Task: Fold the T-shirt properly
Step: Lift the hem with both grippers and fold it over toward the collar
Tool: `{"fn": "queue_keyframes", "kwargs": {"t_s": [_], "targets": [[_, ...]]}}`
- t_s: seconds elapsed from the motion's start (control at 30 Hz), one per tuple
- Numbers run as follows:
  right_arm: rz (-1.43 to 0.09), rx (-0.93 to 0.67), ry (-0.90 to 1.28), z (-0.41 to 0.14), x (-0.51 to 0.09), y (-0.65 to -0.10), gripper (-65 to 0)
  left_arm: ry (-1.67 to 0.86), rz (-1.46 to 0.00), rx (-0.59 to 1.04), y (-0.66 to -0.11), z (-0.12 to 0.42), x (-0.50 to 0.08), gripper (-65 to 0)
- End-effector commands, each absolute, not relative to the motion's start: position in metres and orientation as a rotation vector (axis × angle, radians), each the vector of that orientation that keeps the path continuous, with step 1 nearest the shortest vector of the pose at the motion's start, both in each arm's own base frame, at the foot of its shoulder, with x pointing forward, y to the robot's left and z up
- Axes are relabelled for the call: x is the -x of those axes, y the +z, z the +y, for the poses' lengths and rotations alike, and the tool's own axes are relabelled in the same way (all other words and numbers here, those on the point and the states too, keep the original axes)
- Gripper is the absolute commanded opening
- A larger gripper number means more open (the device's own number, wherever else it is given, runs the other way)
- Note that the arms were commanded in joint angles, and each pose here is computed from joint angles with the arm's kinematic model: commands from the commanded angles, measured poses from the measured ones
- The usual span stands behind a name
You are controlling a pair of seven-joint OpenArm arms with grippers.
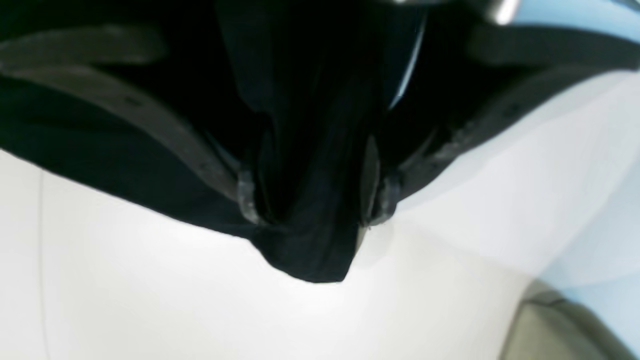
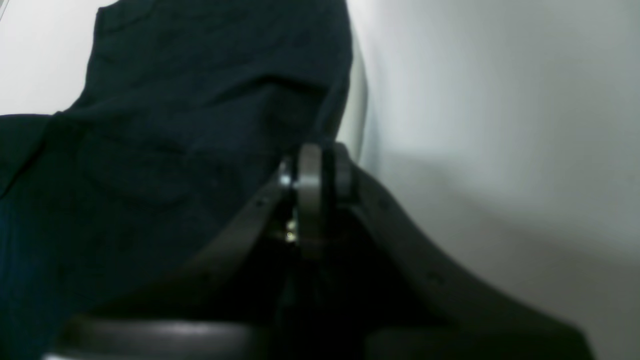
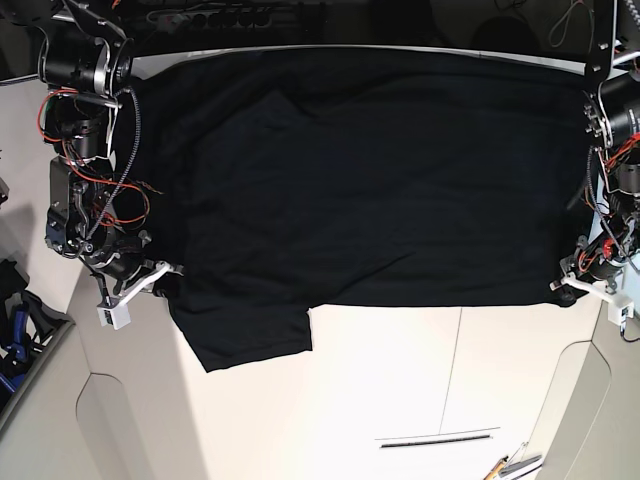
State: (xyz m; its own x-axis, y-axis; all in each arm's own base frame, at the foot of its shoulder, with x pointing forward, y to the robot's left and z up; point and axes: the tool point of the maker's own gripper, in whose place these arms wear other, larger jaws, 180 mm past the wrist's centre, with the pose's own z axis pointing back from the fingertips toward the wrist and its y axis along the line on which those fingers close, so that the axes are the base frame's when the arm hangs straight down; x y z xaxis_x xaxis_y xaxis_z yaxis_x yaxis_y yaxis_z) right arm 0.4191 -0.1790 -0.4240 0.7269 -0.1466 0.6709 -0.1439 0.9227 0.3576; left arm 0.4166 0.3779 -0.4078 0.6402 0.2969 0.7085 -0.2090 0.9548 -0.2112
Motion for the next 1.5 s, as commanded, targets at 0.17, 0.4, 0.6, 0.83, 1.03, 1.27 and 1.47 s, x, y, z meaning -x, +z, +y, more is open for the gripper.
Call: {"fn": "queue_keyframes", "kwargs": {"t_s": [0.17, 0.4, 0.6, 0.83, 1.03, 1.27, 1.47], "targets": [[-0.773, -0.387, 0.011, -0.184, -0.425, -0.416, -65.0, 0.308, -0.957, 0.082, -0.373, 0.402, -0.432, -65.0], [-0.816, -0.379, 0.075, -0.181, -0.428, -0.382, -65.0, 0.329, -1.009, 0.209, -0.354, 0.402, -0.433, -65.0], [-0.887, -0.303, 0.193, -0.177, -0.408, -0.342, -65.0, 0.442, -1.005, 0.380, -0.341, 0.409, -0.418, -65.0], [-0.857, -0.235, 0.258, -0.175, -0.359, -0.338, -65.0, 0.550, -0.865, 0.555, -0.348, 0.409, -0.380, -65.0], [-0.809, -0.199, 0.270, -0.179, -0.316, -0.347, -65.0, 0.554, -0.812, 0.602, -0.350, 0.414, -0.342, -65.0], [-0.745, -0.163, 0.283, -0.184, -0.282, -0.352, -65.0, 0.470, -0.740, 0.604, -0.357, 0.402, -0.305, -65.0], [-0.700, -0.151, 0.282, -0.187, -0.268, -0.364, -65.0, 0.466, -0.698, 0.587, -0.369, 0.400, -0.286, -65.0]]}}
